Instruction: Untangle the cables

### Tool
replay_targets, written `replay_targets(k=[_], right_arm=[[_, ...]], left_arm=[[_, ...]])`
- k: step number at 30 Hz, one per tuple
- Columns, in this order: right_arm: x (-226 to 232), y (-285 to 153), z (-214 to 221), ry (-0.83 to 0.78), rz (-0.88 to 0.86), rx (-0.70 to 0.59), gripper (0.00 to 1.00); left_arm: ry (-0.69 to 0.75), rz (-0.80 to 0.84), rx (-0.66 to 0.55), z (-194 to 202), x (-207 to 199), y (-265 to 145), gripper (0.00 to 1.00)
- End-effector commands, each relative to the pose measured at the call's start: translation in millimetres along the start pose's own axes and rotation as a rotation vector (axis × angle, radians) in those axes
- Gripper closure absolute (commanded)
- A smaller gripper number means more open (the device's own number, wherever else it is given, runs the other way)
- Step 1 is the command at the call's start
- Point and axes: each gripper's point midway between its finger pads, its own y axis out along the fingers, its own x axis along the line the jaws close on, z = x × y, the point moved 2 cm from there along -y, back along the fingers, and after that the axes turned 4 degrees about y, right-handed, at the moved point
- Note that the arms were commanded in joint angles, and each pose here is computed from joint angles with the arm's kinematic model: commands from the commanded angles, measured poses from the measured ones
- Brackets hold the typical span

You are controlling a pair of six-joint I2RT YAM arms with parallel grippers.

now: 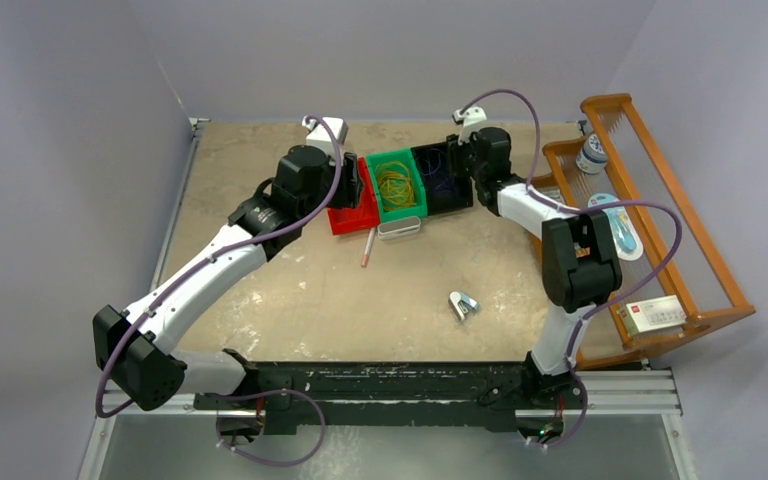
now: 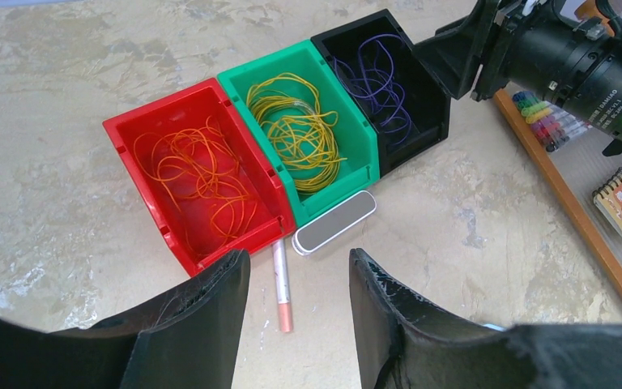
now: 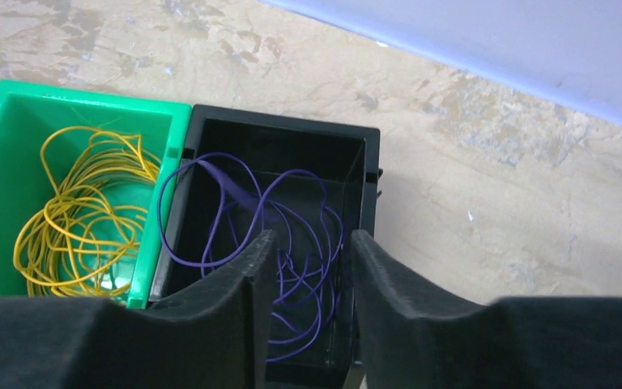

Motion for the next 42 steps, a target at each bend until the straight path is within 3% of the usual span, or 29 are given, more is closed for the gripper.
replay_targets(k=[1, 11, 18, 23, 32, 42], right_arm=[[-5.1, -15.6, -5.9, 0.042, 0.048, 0.014, 0.63], [12.2, -22.5, -16.8, 0.063, -0.081, 0.040, 0.54], [36.6, -12.1, -19.2, 0.114, -0.232, 0.033, 0.56], [29.9, 5.4, -12.8, 0.160, -0.178, 0.047, 0.63], [22.4, 46.3, 11.4, 0.181, -0.129, 0.108, 0.65], [20.6, 59.8, 42.3, 0.193, -0.109, 0.171, 0.77]], left_arm=[[-0.019, 0.017, -0.054, -14.4, -2.6, -0.5, 0.52], [-0.018, 0.024, -0.049, -13.8, -4.1, 1.8, 0.52], [-0.021, 0.025, -0.048, -13.5, -4.1, 0.7, 0.52], [-0.022, 0.026, -0.048, -13.5, -4.3, 0.9, 0.52], [-0.023, 0.028, -0.039, -10.6, -5.0, 4.8, 0.52], [-0.024, 0.017, -0.026, -4.1, -2.6, 6.5, 0.52]])
